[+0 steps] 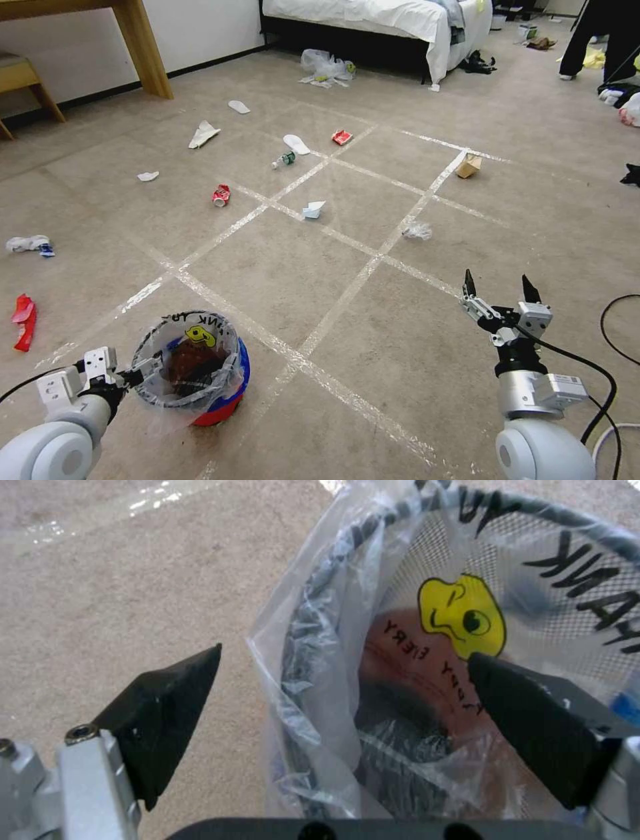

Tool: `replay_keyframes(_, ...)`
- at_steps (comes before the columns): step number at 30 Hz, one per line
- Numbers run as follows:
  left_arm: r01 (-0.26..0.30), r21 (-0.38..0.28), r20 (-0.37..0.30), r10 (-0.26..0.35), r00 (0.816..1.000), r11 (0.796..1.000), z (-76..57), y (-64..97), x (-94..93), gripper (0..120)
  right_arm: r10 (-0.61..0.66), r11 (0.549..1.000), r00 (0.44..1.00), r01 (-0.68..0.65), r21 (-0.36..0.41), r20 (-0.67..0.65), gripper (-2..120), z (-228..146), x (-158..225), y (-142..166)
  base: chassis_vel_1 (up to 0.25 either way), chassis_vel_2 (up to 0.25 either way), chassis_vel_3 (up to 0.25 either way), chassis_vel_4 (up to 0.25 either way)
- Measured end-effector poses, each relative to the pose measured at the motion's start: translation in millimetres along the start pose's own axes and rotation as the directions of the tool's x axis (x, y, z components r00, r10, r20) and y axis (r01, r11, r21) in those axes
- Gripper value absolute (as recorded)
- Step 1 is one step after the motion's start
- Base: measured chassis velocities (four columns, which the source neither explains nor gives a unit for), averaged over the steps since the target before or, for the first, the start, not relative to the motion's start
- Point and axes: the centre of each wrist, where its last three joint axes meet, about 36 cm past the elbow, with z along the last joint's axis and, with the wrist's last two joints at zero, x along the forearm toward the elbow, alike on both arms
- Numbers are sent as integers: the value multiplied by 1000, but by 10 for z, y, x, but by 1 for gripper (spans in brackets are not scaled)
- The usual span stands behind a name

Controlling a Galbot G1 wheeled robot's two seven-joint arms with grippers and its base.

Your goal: Pick up the trash bin and place the garbage on the floor into it.

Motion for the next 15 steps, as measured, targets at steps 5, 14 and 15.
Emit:
replay_keyframes(5,1,-7,-12,-1,1000,1000,10,41,-97,98,5,1000,1000,-5,2,-2,100,5,9,3,0,0,0,0)
replay_keyframes(14,0,-5,-38,0,999,1000,59,162,-312,98,15,1000,1000,-15,9,-5,100,3,35,2,0,0,0,0)
replay_keyframes(15,1,-6,-42,-1,999,1000,70,189,-337,98,17,1000,1000,-17,10,-5,100,1,40,2,0,0,0,0)
